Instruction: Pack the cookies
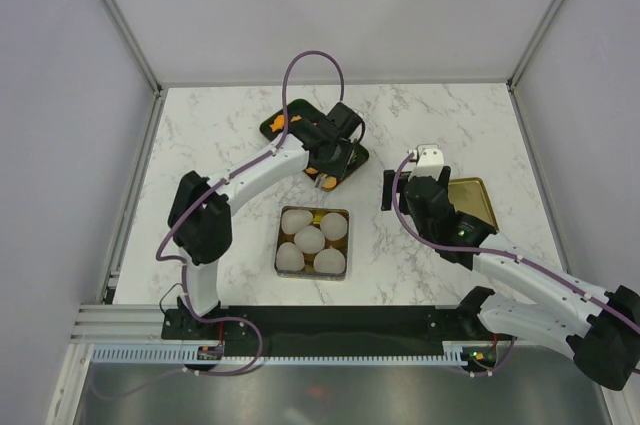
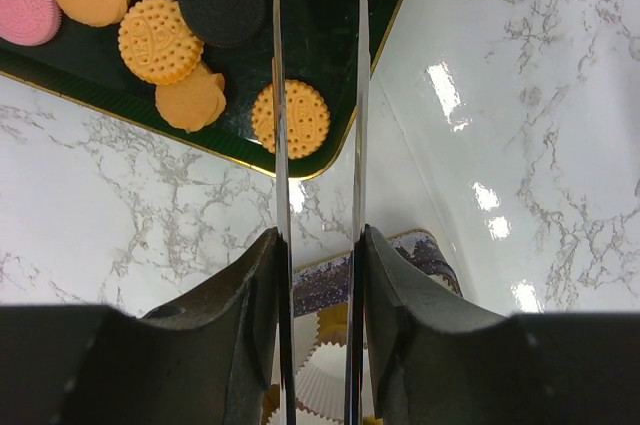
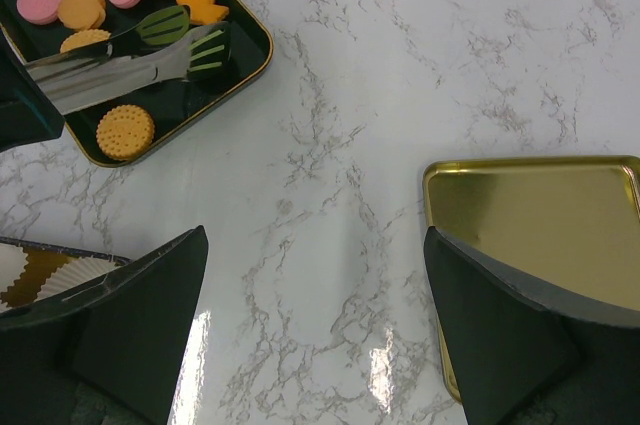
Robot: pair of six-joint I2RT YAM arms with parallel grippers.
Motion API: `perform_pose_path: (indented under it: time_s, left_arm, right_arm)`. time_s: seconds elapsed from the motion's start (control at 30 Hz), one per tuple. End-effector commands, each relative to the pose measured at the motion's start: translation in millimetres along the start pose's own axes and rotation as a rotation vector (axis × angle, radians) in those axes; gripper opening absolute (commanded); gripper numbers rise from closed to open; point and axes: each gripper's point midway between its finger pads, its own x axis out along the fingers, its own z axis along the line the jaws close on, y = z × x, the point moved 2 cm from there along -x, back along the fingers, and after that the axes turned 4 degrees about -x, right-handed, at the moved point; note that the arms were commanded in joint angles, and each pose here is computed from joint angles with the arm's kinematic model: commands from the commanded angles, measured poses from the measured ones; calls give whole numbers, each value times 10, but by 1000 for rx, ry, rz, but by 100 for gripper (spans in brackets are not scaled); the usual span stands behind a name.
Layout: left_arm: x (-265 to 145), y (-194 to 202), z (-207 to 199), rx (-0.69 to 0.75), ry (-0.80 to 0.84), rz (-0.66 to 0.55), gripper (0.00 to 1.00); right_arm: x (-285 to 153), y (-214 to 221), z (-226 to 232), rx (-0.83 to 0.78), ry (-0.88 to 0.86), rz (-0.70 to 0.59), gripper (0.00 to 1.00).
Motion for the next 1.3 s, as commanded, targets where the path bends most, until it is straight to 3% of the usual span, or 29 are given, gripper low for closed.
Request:
perform_pose_path:
  time_s: [0.0, 0.33, 0.73, 0.9, 0.97, 1.27]
  left_arm:
    - [-469, -356, 45, 2, 7, -143, 38]
    - [-971, -163, 129, -60, 73, -185, 36]
    - [-1619, 874, 539, -154, 85, -165, 36]
    - [-1698, 1103, 648, -164, 82, -178, 36]
    - [-1712, 1346, 675, -185, 85, -108, 36]
    - [-1701, 1682, 644, -230, 129, -67, 36]
  right_arm:
    - [9, -41, -17, 10, 18, -16, 98]
    - [15, -61, -7, 17, 19, -18, 98]
    - [64, -65, 88, 15, -6, 5, 98]
    - [105, -57, 135, 17, -17, 11, 98]
    - [115, -53, 150, 17, -21, 15, 98]
    - [136, -3, 133, 7, -9, 22, 98]
